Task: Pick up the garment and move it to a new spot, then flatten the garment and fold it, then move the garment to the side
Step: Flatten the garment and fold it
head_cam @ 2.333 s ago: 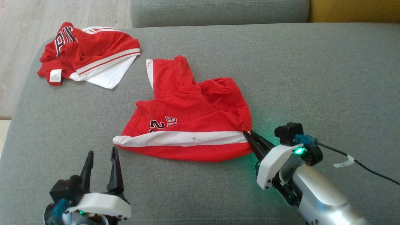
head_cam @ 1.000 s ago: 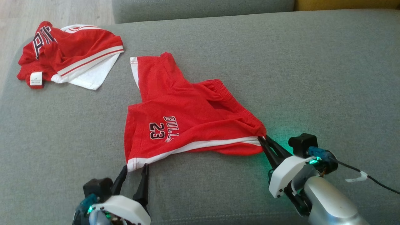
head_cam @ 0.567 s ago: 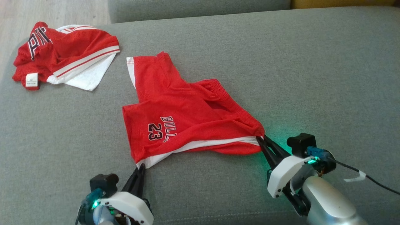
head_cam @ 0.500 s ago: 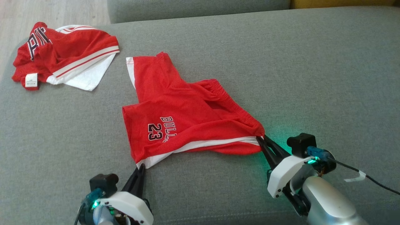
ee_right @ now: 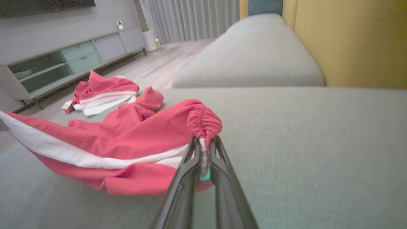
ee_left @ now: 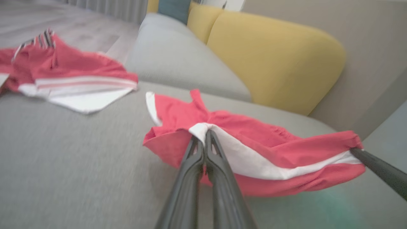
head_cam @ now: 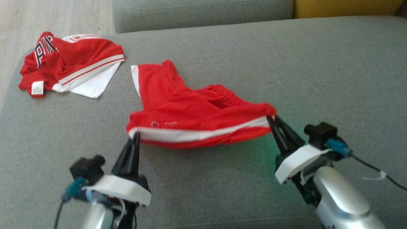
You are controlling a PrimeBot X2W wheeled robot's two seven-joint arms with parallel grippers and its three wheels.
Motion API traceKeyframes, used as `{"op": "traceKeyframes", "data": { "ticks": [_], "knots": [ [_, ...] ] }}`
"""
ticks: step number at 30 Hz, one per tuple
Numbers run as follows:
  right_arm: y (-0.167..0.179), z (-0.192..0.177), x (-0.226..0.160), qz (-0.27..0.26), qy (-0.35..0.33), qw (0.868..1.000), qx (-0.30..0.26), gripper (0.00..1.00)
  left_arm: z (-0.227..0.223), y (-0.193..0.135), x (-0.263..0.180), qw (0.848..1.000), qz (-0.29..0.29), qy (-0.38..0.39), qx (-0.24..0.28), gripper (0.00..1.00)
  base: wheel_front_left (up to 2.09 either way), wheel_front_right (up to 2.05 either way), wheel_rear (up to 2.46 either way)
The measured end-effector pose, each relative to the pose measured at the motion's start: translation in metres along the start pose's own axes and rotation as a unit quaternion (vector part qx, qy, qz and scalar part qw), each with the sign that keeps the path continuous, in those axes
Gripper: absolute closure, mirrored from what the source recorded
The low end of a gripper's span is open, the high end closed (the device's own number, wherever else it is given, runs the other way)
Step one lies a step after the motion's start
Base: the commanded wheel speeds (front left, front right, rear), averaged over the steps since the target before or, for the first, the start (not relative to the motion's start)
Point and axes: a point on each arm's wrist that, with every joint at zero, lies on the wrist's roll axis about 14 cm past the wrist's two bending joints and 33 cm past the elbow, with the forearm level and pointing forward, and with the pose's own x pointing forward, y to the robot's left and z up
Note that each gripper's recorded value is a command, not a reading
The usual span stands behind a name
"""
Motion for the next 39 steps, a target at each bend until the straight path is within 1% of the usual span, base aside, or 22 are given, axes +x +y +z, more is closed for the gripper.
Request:
{"op": "traceKeyframes", "data": {
  "ticks": [4,7,8,9,10,13,16,20,22,24,25,28,31,33,35,39],
  "knots": [
    [-0.003,0.051,-0.002,0.0,-0.078,0.997,-0.02,1.0,0.059,-0.02,0.006,0.995,-0.039,-0.088,0.006,1.0,0.0,0.0,0.0],
    [-0.006,0.095,-0.01,-0.002,-0.142,0.989,-0.045,1.0,0.104,-0.033,0.002,0.986,-0.064,-0.154,0.018,1.0,0.0,0.0,0.0],
    [-0.006,0.109,-0.013,-0.002,-0.16,0.986,-0.052,1.0,0.117,-0.038,-0.001,0.983,-0.072,-0.17,0.022,1.0,0.0,0.0,0.0],
    [-0.006,0.109,-0.013,-0.002,-0.16,0.986,-0.052,1.0,0.117,-0.038,-0.001,0.983,-0.072,-0.17,0.022,1.0,0.0,0.0,0.0],
    [-0.004,0.124,-0.017,-0.001,-0.18,0.982,-0.058,1.0,0.13,-0.043,-0.004,0.979,-0.081,-0.185,0.027,1.0,0.0,0.0,0.0],
    [0.002,0.166,-0.032,0.001,-0.232,0.969,-0.082,1.0,0.166,-0.062,-0.012,0.966,-0.113,-0.227,0.05,1.0,0.0,0.0,0.0],
    [0.005,0.2,-0.052,-0.003,-0.274,0.956,-0.106,1.0,0.202,-0.084,-0.021,0.948,-0.147,-0.27,0.079,1.0,0.0,0.0,0.0],
    [0.007,0.222,-0.075,-0.012,-0.298,0.946,-0.124,1.0,0.239,-0.11,-0.032,0.926,-0.183,-0.313,0.101,1.0,0.0,0.0,0.0],
    [0.009,0.227,-0.08,-0.013,-0.302,0.945,-0.127,1.0,0.249,-0.118,-0.032,0.921,-0.195,-0.32,0.11,1.0,0.0,0.0,0.0],
    [0.008,0.229,-0.081,-0.016,-0.297,0.946,-0.128,1.0,0.252,-0.121,-0.026,0.92,-0.2,-0.315,0.12,1.0,0.0,0.0,0.0],
    [0.005,0.226,-0.079,-0.019,-0.288,0.949,-0.127,1.0,0.252,-0.121,-0.021,0.921,-0.201,-0.309,0.124,1.0,0.0,0.0,0.0],
    [-0.001,0.211,-0.066,-0.017,-0.254,0.961,-0.107,1.0,0.239,-0.117,0.005,0.934,-0.204,-0.269,0.119,1.0,0.0,0.0,0.0],
    [-0.003,0.198,-0.039,-0.004,-0.218,0.971,-0.1,1.0,0.221,-0.106,0.038,0.946,-0.201,-0.223,0.119,1.0,0.0,0.0,0.0],
    [-0.005,0.201,-0.017,0.005,-0.207,0.972,-0.107,1.0,0.214,-0.098,0.062,0.951,-0.196,-0.204,0.126,1.0,0.0,0.0,0.0],
    [-0.01,0.209,0.006,0.009,-0.202,0.971,-0.124,1.0,0.215,-0.093,0.087,0.952,-0.193,-0.196,0.133,1.0,0.0,0.0,0.0],
    [-0.026,0.233,0.053,0.003,-0.218,0.964,-0.155,1.0,0.23,-0.087,0.136,0.947,-0.186,-0.208,0.157,1.0,0.0,0.0,0.0]
  ]
}}
